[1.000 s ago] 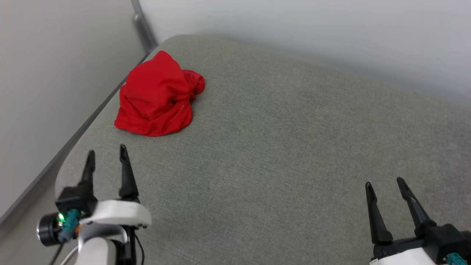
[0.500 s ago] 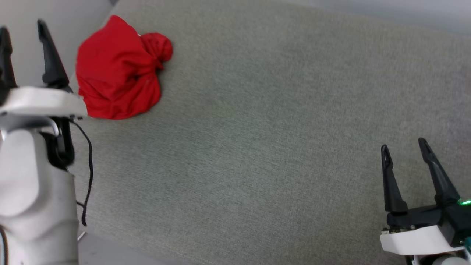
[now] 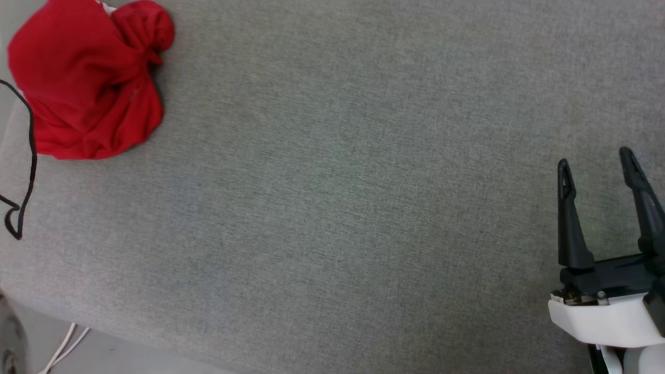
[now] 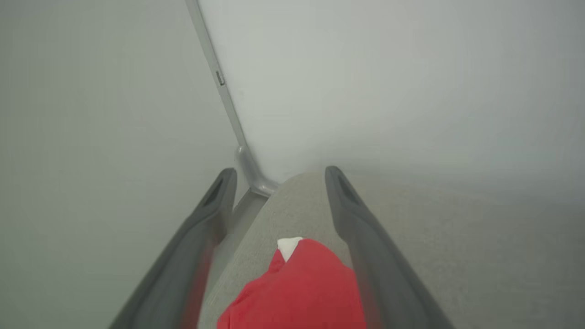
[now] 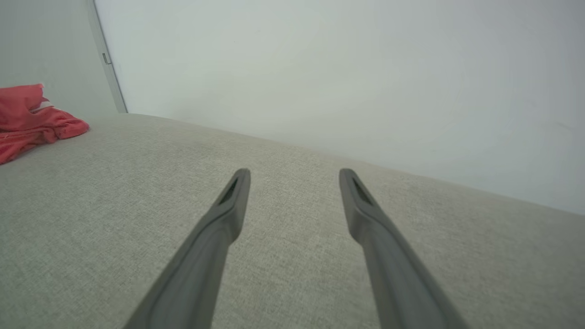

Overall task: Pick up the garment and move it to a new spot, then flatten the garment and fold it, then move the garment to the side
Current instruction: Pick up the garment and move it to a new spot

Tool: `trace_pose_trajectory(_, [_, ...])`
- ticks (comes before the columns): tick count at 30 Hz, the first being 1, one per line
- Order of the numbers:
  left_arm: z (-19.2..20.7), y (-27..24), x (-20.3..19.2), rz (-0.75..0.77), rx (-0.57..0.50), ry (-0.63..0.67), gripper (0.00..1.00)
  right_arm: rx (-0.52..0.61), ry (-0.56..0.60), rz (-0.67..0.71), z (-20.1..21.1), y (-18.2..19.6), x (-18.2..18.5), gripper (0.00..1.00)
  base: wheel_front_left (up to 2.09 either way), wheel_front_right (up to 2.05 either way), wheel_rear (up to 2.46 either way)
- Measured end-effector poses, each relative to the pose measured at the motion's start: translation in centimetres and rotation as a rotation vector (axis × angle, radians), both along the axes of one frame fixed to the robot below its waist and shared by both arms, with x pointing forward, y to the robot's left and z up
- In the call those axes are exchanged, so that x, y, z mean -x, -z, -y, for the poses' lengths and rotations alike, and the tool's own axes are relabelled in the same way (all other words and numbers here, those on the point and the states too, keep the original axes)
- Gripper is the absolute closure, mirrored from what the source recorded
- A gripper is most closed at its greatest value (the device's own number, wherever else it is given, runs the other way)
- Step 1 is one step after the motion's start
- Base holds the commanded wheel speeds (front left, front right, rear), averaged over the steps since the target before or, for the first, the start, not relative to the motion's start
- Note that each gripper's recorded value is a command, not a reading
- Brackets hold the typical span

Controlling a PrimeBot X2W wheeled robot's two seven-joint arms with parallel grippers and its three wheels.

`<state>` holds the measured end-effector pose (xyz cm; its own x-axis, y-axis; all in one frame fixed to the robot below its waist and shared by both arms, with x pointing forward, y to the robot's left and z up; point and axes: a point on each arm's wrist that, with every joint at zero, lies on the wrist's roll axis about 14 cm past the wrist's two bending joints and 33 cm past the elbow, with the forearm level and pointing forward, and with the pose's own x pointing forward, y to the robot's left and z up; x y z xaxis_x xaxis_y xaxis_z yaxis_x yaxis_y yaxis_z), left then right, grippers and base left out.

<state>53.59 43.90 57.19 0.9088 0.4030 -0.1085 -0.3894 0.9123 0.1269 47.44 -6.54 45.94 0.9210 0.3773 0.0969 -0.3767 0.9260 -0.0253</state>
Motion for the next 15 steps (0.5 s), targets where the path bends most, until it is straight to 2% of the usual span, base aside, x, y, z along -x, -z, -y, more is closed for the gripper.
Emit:
trace_pose_trajectory(4, [1.5, 5.1, -1.0, -0.237, 0.147, 0.035, 0.0, 0.013, 0.016, -0.01, 0.6, 0.7, -0.2, 0.0, 0.0, 0.0, 0.0])
trace_pose_trajectory(8, [2.6, 9.5, -0.2, -0.459, 0.297, 0.06, 0.0, 0.024, 0.034, -0.009, 1.3, 1.2, -0.7, 0.0, 0.0, 0.0, 0.0])
trace_pose_trajectory(12, [4.0, 14.6, 2.3, -0.728, 0.396, 0.079, 0.0, 0.039, 0.05, -0.027, 1.9, 2.2, -0.9, 0.0, 0.0, 0.0, 0.0])
trace_pose_trajectory(15, [4.7, 17.3, 4.0, -0.861, 0.445, 0.084, 0.0, 0.049, 0.055, -0.04, 2.1, 2.9, -0.9, 0.0, 0.0, 0.0, 0.0])
